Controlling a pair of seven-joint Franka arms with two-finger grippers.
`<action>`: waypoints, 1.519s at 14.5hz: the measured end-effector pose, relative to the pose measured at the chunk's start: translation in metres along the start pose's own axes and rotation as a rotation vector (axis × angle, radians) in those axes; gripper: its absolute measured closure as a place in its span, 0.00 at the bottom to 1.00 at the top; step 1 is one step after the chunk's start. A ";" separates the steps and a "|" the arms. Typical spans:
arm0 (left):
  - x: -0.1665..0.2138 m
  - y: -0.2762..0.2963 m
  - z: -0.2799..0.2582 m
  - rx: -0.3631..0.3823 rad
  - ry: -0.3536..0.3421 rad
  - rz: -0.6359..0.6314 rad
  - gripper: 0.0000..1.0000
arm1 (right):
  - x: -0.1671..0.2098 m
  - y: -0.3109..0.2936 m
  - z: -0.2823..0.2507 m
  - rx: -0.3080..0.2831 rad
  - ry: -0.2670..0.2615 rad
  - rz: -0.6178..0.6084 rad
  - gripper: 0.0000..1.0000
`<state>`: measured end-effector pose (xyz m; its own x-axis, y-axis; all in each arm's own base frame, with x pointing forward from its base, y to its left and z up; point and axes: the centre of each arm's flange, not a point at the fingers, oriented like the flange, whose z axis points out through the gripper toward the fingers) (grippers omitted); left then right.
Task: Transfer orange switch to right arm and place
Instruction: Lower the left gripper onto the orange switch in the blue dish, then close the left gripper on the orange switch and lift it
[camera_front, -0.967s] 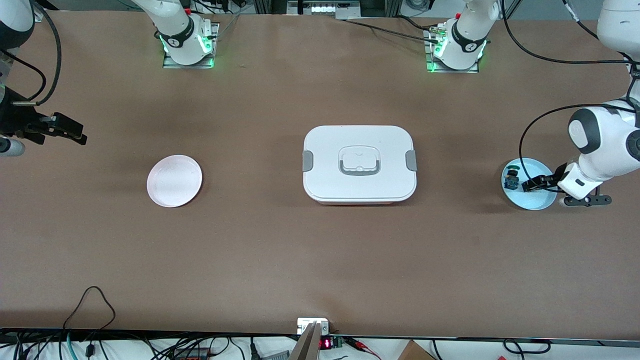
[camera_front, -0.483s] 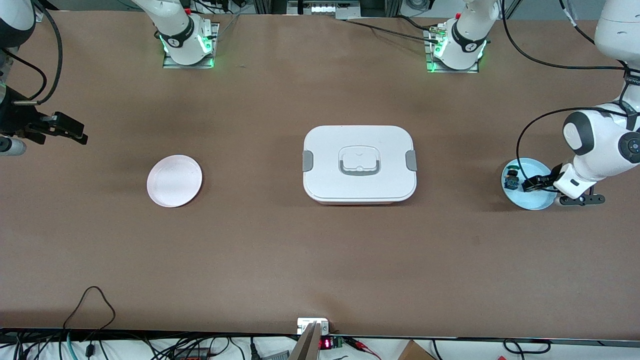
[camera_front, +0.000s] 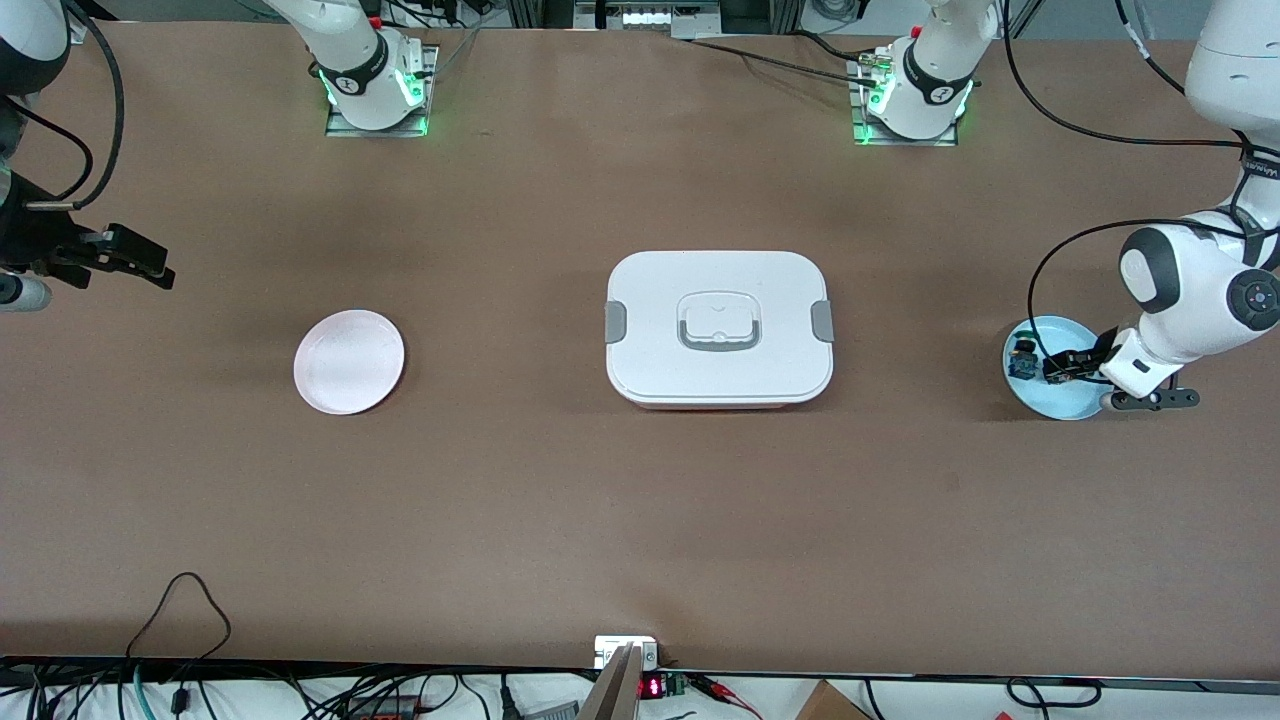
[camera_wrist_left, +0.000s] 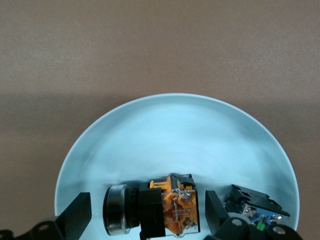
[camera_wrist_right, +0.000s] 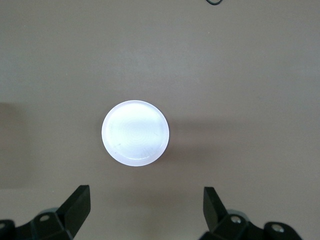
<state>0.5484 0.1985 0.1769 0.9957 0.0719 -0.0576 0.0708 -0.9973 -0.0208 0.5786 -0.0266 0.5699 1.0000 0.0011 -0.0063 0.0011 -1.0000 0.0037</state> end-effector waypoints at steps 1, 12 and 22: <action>-0.001 0.000 0.001 -0.001 -0.003 0.000 0.07 | 0.000 0.000 0.000 0.000 0.000 0.000 0.00; 0.030 -0.002 -0.044 -0.015 -0.083 0.074 0.28 | 0.000 0.000 0.000 0.000 0.000 0.001 0.00; 0.075 0.144 -0.189 -0.136 -0.272 0.337 0.28 | 0.000 0.000 0.000 0.000 0.000 0.000 0.00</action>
<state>0.6446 0.0571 0.3586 0.9141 -0.2738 -0.2991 -0.2298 -0.9576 0.1739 0.5785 -0.0266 0.5699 1.0000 0.0007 -0.0068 0.0007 -1.0000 0.0037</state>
